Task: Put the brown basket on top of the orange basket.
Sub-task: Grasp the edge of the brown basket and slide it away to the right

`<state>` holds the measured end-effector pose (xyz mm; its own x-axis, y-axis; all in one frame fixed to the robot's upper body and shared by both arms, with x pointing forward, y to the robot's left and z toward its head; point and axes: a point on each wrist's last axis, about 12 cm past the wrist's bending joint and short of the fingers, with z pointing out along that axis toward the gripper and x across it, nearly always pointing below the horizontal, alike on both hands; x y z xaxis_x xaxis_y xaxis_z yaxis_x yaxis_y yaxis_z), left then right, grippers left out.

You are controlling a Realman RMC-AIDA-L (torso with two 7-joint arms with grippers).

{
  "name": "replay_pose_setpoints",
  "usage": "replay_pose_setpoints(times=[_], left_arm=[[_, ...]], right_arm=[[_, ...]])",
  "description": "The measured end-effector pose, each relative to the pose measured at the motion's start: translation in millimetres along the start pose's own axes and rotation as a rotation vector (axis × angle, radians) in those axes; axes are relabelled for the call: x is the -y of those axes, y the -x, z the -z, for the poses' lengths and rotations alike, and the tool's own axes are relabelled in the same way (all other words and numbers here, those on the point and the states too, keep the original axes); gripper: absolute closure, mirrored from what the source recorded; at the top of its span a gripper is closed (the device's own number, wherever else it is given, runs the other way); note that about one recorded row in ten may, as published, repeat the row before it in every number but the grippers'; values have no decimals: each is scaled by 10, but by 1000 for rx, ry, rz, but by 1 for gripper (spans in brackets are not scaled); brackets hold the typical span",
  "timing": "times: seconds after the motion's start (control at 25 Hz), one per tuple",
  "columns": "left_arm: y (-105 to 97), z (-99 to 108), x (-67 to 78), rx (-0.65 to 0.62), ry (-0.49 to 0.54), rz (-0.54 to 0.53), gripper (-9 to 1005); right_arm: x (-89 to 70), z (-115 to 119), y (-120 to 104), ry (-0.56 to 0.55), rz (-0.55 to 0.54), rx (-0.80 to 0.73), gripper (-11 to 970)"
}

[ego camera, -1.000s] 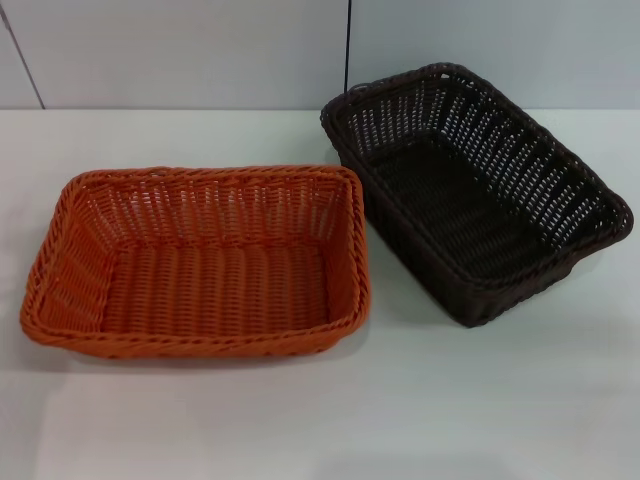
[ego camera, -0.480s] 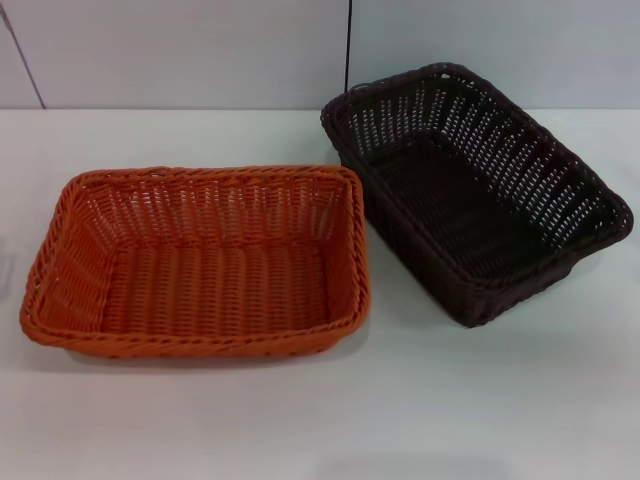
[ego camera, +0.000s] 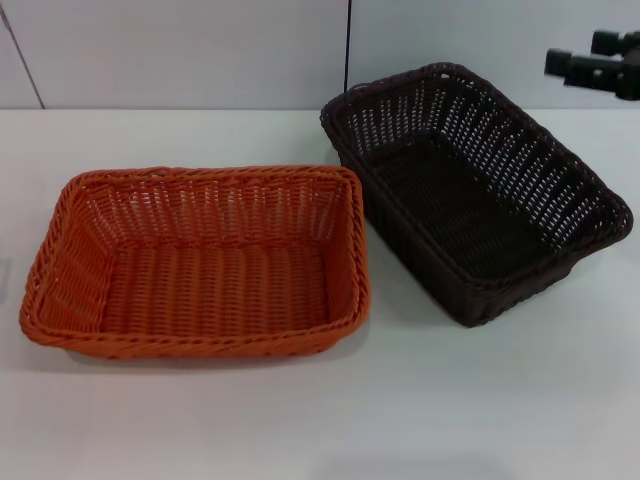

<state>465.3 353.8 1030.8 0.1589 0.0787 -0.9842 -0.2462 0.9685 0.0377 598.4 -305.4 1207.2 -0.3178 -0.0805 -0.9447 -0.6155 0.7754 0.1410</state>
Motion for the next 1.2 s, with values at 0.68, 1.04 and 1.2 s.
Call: replay_pose_setpoints(times=[0.68,1.04,1.2], left_arm=[[-119,-40,-19,-83,4,39,221],[-132,13,-70,-88,23,72,221],[-136,37,-92,-89,32,67,221]], right_arm=[[-329,336,534,332,508,-563,168],[-360,328,456,348,714,-639,173],[-346,290,413,355,741,-676,175]])
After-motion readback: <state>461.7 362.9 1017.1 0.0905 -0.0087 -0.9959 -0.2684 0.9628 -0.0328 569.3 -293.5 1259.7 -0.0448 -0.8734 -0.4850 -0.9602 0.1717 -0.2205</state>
